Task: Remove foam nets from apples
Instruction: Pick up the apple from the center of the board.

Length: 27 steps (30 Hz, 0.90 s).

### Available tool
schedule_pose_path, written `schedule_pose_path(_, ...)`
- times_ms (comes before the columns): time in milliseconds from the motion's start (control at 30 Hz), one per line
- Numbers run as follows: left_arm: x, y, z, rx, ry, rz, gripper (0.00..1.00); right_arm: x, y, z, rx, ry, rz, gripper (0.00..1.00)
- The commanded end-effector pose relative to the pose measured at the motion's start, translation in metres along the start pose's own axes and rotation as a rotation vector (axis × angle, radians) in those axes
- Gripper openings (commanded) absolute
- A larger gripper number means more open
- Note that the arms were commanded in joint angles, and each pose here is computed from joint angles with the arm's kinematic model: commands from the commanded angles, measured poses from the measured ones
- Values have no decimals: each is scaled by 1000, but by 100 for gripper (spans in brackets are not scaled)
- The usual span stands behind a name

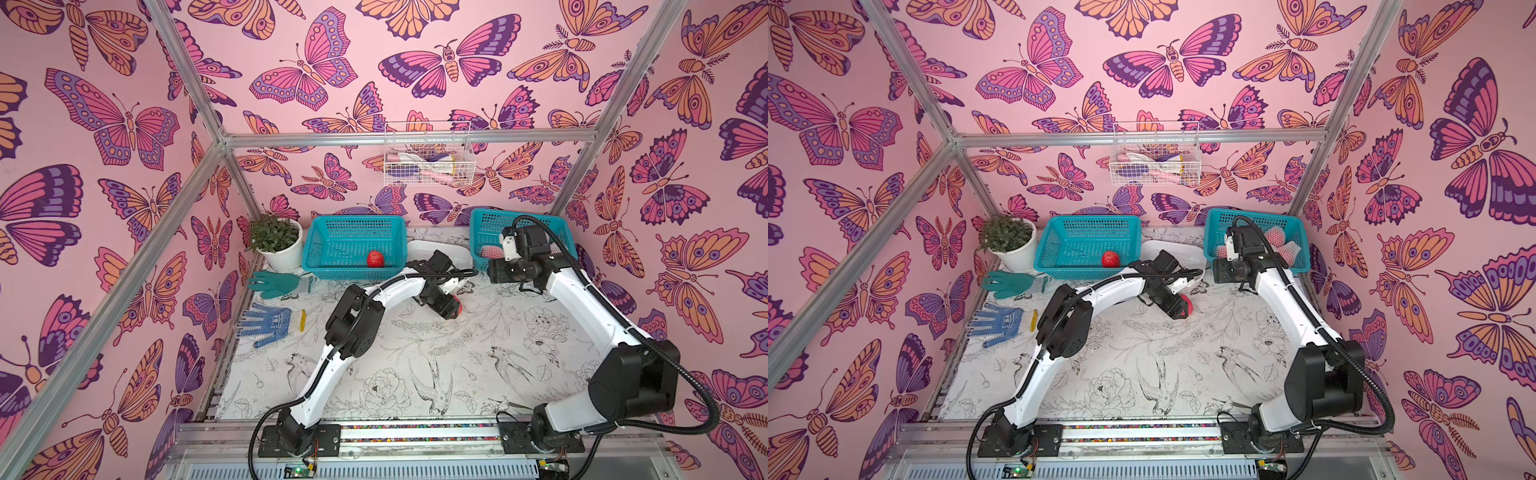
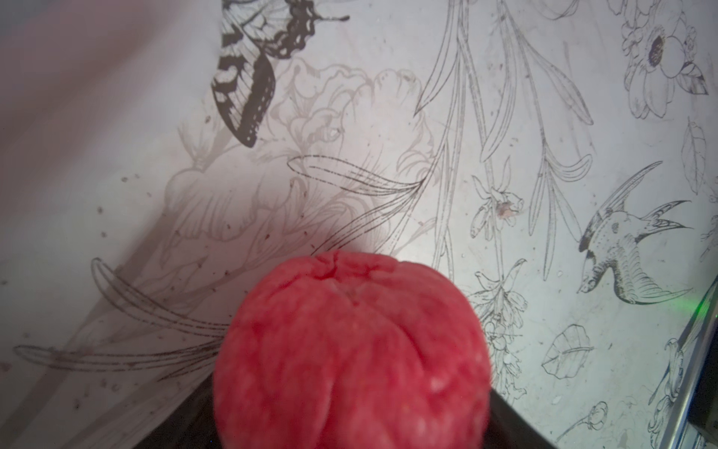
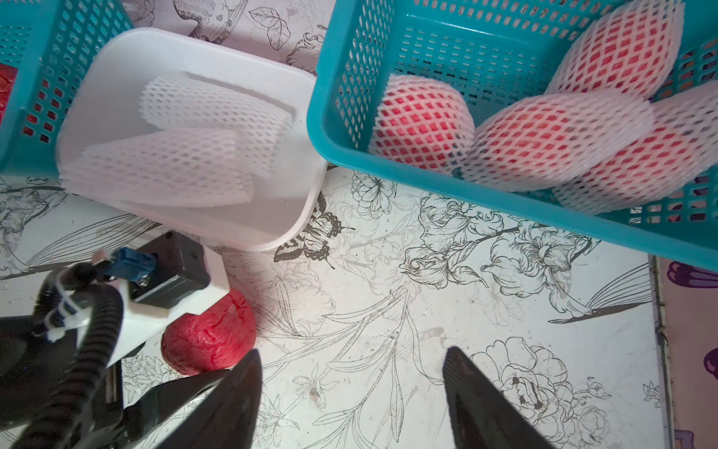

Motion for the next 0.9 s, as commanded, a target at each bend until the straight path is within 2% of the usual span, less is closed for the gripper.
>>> schedule_pose_path(0,-3,3,-3,13,-8,24,74,6,-1,-12,-14,-43,-7,75)
schedule_pose_path(333,6,-4,-2,-4,-37,55,60,7,3,-9,-13,-48,-32,74)
schedule_pose_path(533,17,-8,3,-10,-63,62,57,13,3,-7,-16,-67,-34,74)
schedule_pose_path(667,43,-16,9,-22,-95,42,55,20,2,-7,-12,-84,-18,74)
schedule_pose_path(867,108,-15,22,15,-213,16,54,24,2,-6,-20,-109,-20,74)
Point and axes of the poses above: each gripper's point midway between its finger pads, its own x axis back along the fingers, its own y axis along the line the jaws close on, z = x × y, the point moved 6 cm from there along x, back along the fingers, and after that the axes turned 11 degrees about x, right-handed, at the moved point
